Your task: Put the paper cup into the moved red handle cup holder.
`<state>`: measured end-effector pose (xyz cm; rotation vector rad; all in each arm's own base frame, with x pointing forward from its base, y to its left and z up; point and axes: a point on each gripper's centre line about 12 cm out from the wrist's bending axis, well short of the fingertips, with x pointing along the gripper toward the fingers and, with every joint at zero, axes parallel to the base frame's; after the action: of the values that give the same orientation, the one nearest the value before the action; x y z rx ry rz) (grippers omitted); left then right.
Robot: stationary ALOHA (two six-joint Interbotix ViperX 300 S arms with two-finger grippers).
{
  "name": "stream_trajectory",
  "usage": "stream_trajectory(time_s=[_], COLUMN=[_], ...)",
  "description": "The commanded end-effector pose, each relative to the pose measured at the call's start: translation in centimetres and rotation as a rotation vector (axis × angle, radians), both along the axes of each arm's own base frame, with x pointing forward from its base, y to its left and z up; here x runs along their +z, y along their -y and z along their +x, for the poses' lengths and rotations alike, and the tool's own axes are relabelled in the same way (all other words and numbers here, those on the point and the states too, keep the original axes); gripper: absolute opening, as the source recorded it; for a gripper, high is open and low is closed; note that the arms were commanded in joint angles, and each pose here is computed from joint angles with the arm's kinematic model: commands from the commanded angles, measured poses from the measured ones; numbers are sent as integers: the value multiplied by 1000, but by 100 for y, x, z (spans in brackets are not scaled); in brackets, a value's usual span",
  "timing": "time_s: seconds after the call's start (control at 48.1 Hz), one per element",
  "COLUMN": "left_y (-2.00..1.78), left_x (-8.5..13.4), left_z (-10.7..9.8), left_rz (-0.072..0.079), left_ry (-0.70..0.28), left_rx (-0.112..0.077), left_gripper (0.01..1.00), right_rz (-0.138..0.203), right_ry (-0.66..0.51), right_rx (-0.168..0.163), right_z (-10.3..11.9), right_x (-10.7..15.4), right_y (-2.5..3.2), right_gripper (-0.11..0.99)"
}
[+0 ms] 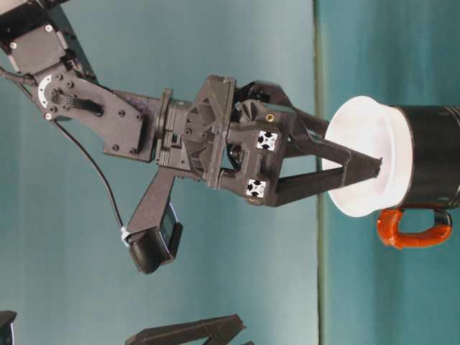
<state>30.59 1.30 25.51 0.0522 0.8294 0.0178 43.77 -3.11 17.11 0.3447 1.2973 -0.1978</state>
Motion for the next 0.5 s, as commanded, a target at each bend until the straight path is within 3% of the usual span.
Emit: stream_trajectory(time_s=[0.0, 0.145, 0.332, 0.478], left_y=[7, 8, 17, 17], left_x=[121, 117, 119, 116], left_z=[40, 30, 21, 15], left_rz=[2, 2, 2, 2], left_ry=[38, 37, 35, 34], left_rx=[-2, -2, -5, -5], left_gripper=[928, 928, 928, 928], right_rz=[-6, -13, -84, -112], right_ry=[44, 59, 128, 204], right_rx=[8, 11, 32, 36], right_z=[26, 16, -53, -147], right_x=[163, 275, 672, 996], right_y=[-16, -12, 46, 58], right_gripper=[916, 913, 913, 913])
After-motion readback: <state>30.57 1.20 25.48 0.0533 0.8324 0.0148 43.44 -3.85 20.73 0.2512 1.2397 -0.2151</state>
